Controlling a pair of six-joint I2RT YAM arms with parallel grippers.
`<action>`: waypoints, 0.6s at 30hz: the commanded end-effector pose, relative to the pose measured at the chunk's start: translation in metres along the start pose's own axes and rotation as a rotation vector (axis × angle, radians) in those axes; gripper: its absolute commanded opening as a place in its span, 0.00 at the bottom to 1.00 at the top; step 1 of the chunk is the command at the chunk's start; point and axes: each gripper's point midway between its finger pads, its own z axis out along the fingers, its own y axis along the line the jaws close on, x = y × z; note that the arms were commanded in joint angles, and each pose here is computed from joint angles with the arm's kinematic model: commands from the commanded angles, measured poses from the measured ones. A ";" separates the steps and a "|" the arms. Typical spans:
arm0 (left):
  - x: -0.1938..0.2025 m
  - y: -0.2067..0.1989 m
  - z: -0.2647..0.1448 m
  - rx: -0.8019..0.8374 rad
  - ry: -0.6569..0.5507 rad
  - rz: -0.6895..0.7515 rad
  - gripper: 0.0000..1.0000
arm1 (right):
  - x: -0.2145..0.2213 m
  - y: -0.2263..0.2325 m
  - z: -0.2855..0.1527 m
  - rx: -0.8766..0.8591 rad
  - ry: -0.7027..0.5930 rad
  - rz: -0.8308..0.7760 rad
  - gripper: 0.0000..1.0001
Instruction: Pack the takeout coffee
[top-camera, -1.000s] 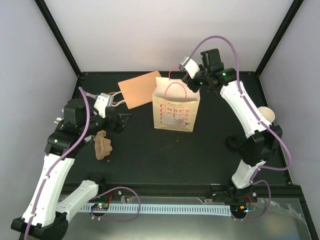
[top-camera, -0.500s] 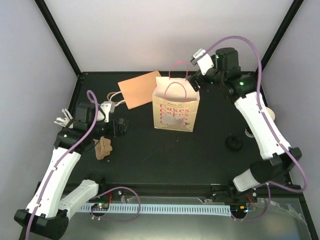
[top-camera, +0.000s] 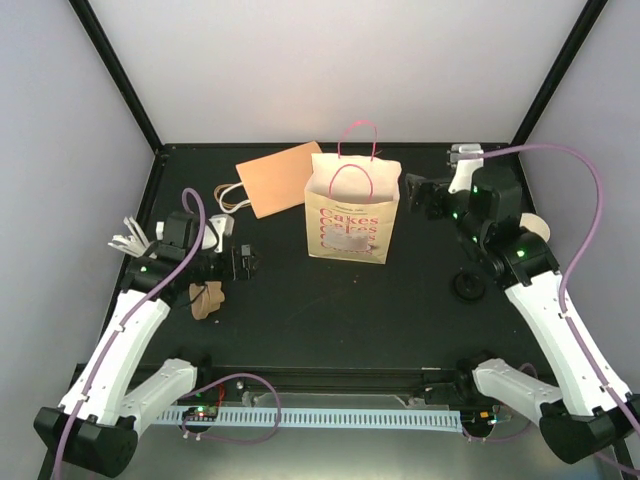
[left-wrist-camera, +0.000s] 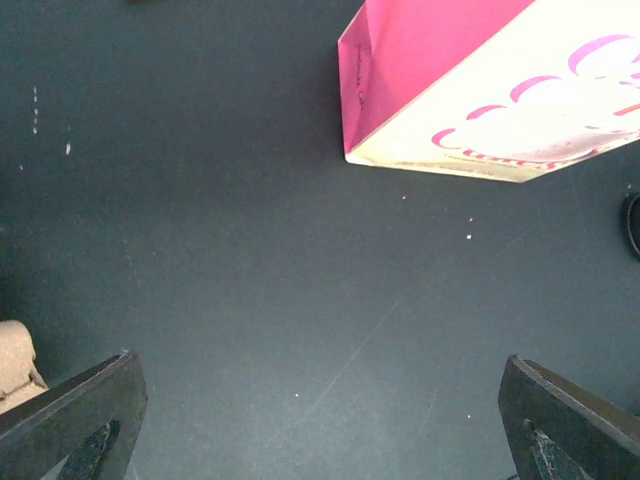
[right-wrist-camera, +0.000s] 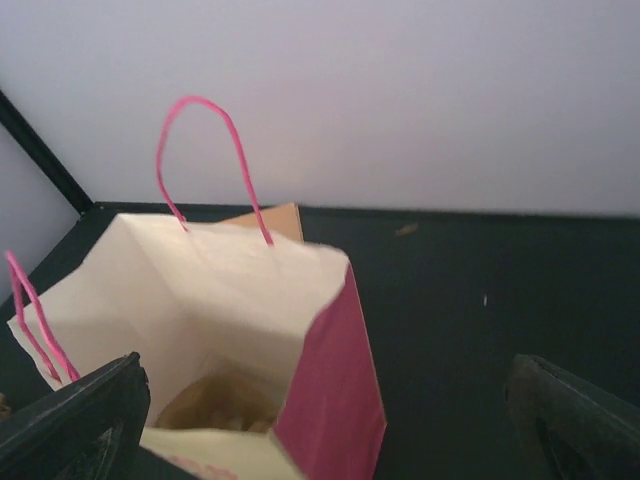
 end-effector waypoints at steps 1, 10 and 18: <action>0.004 -0.002 0.005 0.026 0.002 -0.033 0.99 | 0.040 -0.015 -0.005 0.077 0.095 0.235 1.00; 0.020 -0.002 0.024 0.086 0.036 -0.095 0.99 | 0.112 -0.031 -0.018 0.145 0.273 0.229 1.00; 0.025 -0.020 0.040 0.231 0.070 -0.106 0.99 | 0.141 -0.047 -0.010 0.231 0.361 0.234 1.00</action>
